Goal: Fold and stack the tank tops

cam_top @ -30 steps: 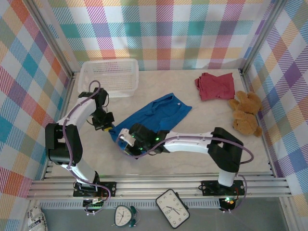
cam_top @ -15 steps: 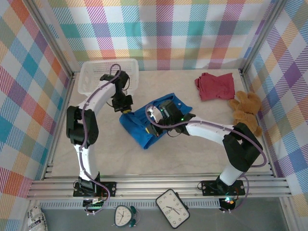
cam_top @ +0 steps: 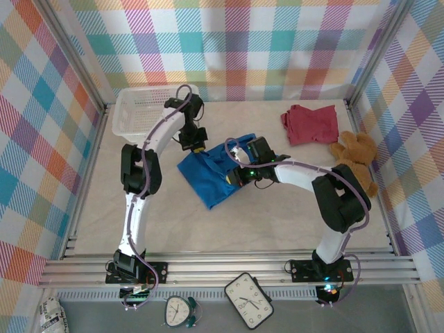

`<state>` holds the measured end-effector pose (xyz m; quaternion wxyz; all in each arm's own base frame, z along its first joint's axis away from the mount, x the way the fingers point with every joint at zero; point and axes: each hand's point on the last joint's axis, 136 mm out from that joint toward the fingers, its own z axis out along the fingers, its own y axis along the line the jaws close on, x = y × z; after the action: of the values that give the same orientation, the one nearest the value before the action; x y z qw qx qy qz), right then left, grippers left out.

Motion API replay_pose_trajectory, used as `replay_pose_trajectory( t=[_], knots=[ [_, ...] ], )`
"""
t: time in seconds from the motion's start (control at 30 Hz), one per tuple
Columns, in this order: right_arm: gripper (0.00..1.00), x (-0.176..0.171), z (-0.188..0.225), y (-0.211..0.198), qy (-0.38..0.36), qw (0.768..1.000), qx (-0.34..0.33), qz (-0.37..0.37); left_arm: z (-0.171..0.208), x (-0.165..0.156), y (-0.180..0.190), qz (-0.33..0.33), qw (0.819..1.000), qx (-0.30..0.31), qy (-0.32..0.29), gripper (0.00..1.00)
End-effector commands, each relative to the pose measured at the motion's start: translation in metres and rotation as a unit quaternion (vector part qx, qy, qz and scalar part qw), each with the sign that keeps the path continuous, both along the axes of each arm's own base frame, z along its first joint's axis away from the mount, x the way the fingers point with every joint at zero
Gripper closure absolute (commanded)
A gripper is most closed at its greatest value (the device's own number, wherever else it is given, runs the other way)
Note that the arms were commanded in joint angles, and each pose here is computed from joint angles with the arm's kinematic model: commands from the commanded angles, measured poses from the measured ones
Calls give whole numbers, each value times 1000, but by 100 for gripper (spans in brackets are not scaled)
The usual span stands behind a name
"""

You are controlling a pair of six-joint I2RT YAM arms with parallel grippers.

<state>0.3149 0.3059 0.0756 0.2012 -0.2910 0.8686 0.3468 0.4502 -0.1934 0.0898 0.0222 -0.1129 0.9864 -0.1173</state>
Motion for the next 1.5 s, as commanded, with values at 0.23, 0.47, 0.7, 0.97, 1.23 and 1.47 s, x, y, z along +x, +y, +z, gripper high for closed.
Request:
replay_pose_trajectory(
  t=[0.23, 0.47, 0.7, 0.97, 1.23, 1.47],
  knots=[
    [87, 26, -25, -17, 26, 999, -13, -33, 1, 23, -13, 7, 1000, -12, -16, 77],
    [78, 41, -28, -36, 10, 996, -34, -80, 28, 33, -17, 16, 998, -30, -56, 65],
    [58, 56, -14, -69, -53, 986, -80, -139, 49, 9, 5, -5, 998, 15, -60, 60],
    [42, 30, 38, -59, -161, 982, -55, -81, 42, -40, 40, -2, 997, 57, -48, 48],
    [36, -41, 29, 13, -216, 973, -40, 76, -10, -58, 62, 38, 998, 45, -15, 49],
    [34, -66, 5, 57, -238, 956, -76, 153, -45, -57, 74, 52, 998, 47, 3, 50]
  ],
)
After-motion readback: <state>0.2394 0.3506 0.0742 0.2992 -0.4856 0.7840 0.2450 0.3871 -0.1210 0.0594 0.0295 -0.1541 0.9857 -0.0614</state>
